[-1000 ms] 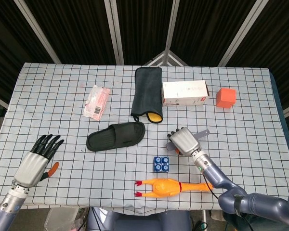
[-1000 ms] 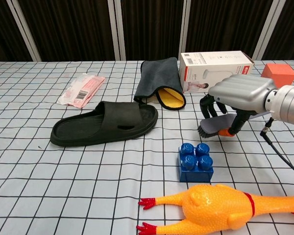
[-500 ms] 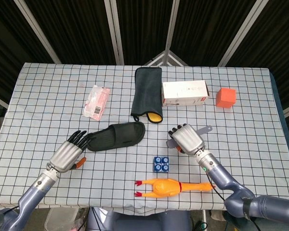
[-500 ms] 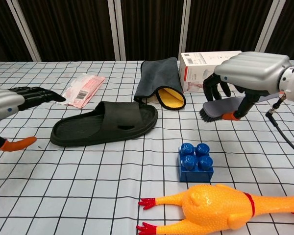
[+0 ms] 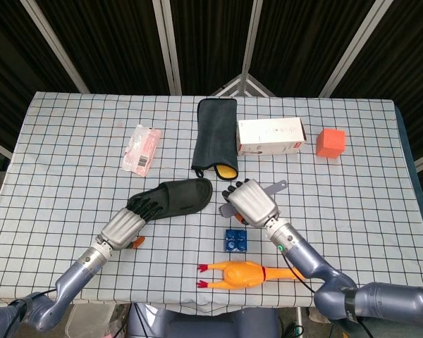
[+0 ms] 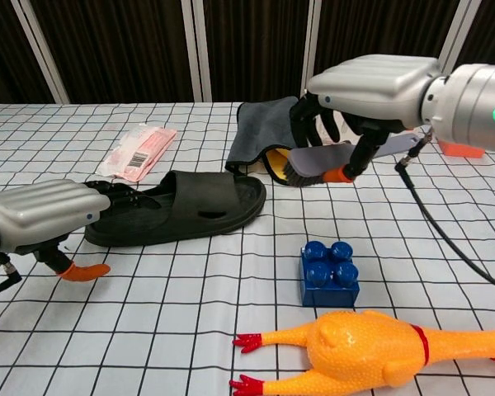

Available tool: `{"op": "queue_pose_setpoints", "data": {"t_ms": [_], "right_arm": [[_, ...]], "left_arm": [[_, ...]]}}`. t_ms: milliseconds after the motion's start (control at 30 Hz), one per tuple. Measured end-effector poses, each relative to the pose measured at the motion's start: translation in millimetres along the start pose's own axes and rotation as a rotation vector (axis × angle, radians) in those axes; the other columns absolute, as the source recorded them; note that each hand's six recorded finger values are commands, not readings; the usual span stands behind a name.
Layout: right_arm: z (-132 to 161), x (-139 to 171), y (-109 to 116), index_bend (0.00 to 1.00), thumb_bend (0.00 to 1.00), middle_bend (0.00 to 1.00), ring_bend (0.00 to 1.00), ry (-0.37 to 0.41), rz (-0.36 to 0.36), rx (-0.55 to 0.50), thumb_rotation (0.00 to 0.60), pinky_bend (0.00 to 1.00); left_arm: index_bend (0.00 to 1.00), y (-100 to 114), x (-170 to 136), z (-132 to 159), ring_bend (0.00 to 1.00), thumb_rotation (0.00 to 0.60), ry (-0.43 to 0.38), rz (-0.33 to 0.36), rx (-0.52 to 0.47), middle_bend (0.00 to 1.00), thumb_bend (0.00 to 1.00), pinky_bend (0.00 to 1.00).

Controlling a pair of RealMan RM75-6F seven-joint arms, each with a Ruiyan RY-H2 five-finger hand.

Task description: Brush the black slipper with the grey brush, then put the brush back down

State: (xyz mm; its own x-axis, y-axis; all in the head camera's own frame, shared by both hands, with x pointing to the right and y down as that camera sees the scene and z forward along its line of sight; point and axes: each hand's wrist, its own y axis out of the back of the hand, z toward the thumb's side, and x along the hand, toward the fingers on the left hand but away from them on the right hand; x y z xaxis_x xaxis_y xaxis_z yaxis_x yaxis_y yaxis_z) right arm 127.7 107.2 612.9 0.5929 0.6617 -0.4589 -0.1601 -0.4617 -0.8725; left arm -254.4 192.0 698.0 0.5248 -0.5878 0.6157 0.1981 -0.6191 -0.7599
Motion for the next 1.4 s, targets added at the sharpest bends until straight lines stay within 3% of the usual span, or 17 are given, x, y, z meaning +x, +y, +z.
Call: {"op": "queue_pose_setpoints", "data": {"t_ms": [233,733,1400], "right_arm": [[29,-12,12,0.67,0.74,0.52,0.49,0.038,-0.007,0.003,0.600,0.57],[46,-28,13,0.67,0.74,0.53,0.50,0.046,0.000,-0.020,0.600,0.57],[84,-67,23,0.68,0.74,0.53,0.50,0.083,-0.056,-0.124,0.600,0.57]], "left_arm": [[0.00,5,-3,-1,0.00,0.555,0.007,-0.017,-0.004,0.06,0.57,0.08],[0.00,-10,-3,-18,0.00,0.553,0.070,-0.127,-0.047,0.07,0.58,0.08],[0.00,-10,2,-24,0.00,0.542,0.080,-0.145,-0.040,0.07,0.58,0.08]]}}
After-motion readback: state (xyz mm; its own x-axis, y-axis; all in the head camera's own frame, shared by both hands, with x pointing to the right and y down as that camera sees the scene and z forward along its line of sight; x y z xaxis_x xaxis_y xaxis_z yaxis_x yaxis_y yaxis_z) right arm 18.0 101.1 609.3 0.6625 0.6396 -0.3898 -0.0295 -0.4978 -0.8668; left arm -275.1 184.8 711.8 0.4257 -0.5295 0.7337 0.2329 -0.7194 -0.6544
